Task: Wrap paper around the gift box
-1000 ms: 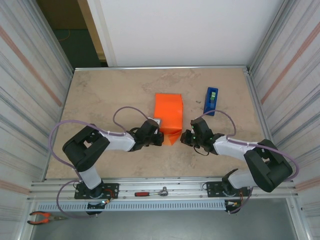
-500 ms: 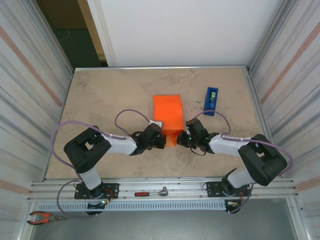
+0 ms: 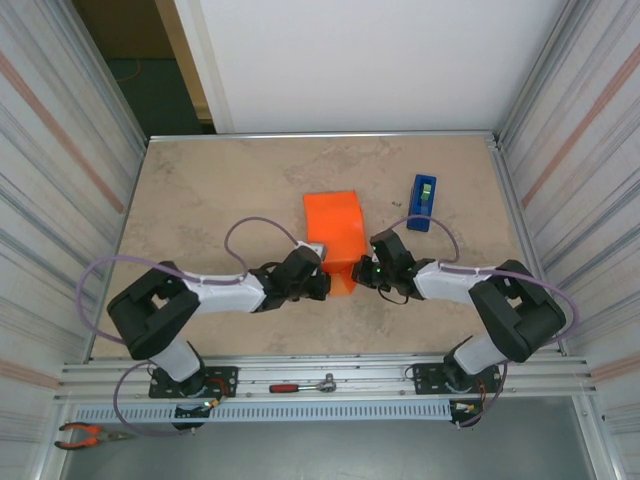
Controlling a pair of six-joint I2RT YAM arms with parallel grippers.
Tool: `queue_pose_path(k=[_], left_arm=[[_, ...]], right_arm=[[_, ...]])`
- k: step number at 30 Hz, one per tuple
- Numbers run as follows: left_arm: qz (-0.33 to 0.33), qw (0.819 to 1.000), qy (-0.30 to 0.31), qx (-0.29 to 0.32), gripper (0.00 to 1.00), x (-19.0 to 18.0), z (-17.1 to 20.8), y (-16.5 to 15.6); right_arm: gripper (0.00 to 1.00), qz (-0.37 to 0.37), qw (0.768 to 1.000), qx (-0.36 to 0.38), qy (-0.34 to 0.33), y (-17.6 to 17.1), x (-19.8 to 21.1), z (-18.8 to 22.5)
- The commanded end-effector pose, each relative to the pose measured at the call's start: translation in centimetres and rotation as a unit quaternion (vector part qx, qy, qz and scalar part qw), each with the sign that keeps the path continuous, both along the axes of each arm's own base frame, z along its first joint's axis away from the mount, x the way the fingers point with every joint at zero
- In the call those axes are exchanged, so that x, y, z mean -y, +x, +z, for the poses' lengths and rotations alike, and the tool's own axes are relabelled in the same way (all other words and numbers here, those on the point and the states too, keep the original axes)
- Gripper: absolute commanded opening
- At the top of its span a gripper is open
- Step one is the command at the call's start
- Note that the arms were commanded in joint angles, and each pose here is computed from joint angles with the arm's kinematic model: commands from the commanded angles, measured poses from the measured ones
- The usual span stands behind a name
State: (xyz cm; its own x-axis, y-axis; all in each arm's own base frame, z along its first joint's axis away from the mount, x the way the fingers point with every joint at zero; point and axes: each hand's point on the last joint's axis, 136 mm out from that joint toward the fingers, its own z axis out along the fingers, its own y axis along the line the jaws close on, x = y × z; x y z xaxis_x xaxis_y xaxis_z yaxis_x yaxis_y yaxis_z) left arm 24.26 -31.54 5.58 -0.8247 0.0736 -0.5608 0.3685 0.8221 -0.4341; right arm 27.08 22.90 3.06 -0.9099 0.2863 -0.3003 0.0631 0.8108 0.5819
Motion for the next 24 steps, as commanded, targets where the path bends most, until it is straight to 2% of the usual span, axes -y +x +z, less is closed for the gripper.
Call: queue_pose_path(k=[1,6,12,17,24], left_arm=[[-0.018,0.999,-0.031,0.024,0.12,0.4,4.0,0.6],[0.005,0.998,-0.063,0.03,0.19,-1.7,6.9,2.6],[0.022,0.996,-0.089,0.022,0.26,-4.1,8.6,6.2],[0.008,0.996,-0.089,0.016,0.3,-4.0,8.9,8.1],[0.002,0.996,-0.086,0.005,0.3,-3.2,7.7,8.9]], right_arm=[[0.0,0.009,1.0,0.009,0.004,0.9,-0.4,0.4],[0.0,0.014,1.0,0.007,0.012,-0.1,0.3,1.0],[0.0,-0.002,0.999,0.03,0.014,-1.1,2.7,3.5],[0.0,-0.009,0.998,0.062,0.021,0.2,3.5,6.5],[0.0,0.004,0.996,0.075,0.04,2.5,1.6,8.5]])
